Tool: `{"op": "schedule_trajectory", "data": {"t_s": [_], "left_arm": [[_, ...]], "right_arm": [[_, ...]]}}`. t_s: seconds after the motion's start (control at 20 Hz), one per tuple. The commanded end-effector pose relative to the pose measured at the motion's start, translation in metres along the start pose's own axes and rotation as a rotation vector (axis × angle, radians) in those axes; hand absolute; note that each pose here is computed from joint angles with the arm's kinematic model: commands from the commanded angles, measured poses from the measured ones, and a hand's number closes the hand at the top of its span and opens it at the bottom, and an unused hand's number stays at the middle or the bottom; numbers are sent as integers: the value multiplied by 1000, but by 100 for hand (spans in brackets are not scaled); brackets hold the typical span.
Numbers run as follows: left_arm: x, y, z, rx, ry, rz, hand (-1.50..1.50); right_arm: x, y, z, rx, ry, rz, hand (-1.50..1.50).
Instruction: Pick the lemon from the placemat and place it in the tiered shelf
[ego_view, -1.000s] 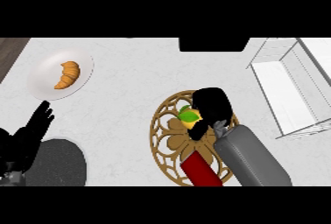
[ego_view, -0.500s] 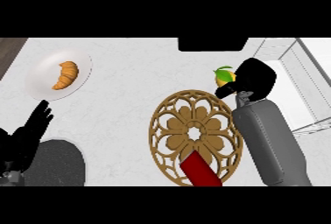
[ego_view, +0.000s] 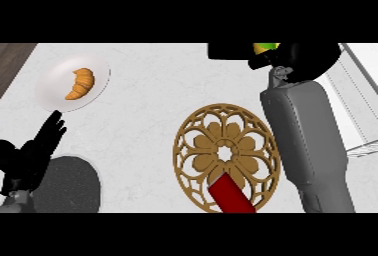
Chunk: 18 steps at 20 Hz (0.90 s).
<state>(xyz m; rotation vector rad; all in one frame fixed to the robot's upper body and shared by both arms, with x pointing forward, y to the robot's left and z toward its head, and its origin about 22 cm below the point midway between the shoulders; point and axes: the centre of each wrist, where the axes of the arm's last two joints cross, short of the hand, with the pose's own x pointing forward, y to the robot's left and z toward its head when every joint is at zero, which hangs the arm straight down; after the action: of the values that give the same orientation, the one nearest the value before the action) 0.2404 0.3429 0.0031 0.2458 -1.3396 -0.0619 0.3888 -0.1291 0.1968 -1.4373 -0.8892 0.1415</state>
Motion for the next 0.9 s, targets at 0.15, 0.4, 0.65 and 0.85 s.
{"op": "schedule_trajectory", "data": {"t_s": [0.15, 0.4, 0.65, 0.85], "left_arm": [[6, 10, -1, -20, -5, 1, 0], [2, 10, -1, 3, 12, -10, 0], [1, 16, 1, -3, 7, -7, 0], [-16, 0, 5, 2, 13, 5, 0]], "right_arm": [[41, -63, 12, -178, 224, -204, 150], [52, -84, 20, -266, 213, -209, 150], [75, -118, 27, -389, 239, -167, 150], [83, -135, 14, -417, 309, -19, 150]]}}
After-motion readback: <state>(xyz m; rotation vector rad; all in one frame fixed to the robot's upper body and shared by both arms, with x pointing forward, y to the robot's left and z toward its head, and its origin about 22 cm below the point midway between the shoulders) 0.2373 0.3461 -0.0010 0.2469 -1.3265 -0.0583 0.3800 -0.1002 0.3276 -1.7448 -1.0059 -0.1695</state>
